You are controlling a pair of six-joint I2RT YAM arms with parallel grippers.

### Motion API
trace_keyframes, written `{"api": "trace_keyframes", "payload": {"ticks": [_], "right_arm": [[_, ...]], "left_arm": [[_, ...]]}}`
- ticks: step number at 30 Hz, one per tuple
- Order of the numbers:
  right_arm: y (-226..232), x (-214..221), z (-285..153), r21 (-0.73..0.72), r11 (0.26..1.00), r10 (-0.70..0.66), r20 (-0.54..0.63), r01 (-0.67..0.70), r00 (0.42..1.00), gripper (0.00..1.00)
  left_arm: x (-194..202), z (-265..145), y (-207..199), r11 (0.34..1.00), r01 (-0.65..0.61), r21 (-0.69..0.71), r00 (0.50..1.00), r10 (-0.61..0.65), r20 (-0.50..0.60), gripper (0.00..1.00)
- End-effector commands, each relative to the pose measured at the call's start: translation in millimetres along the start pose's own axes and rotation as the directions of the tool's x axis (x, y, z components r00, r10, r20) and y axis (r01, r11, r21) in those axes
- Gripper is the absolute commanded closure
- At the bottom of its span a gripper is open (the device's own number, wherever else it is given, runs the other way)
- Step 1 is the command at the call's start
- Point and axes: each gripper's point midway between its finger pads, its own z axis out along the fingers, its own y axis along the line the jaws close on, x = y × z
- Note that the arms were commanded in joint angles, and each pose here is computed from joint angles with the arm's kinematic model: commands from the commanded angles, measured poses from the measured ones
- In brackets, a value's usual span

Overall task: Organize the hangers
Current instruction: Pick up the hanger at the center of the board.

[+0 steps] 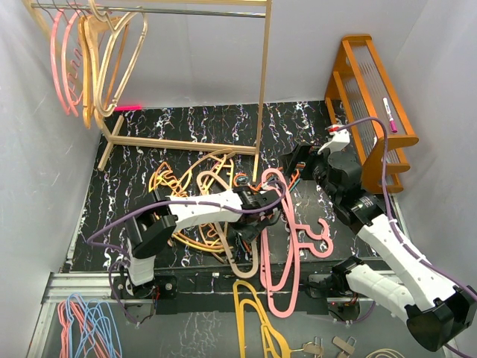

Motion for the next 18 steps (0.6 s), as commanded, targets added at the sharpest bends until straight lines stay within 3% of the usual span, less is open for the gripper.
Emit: {"api": "trace_keyframes", "payload": {"ticks": [1, 8, 18], "right_arm": [[14, -36, -12, -0.053, 0.999, -0.005, 0.098, 0.010, 0.995, 0.01], [14, -28, -9, -0.065, 0.997, -0.023, 0.083, 0.029, 0.996, 0.01], [16, -23, -6, -0.106, 0.993, -0.036, 0.120, 0.049, 0.992, 0.01]], "left_arm": [[-11, -23, -25, 0.994, 0.021, 0.108, 1.000, -0.020, -0.008, 0.03], [-22, -53, -27, 0.982, 0.023, 0.186, 0.999, -0.031, 0.041, 0.03], [-45, -43, -40, 0.981, 0.097, 0.165, 0.995, -0.100, 0.010, 0.03]]}}
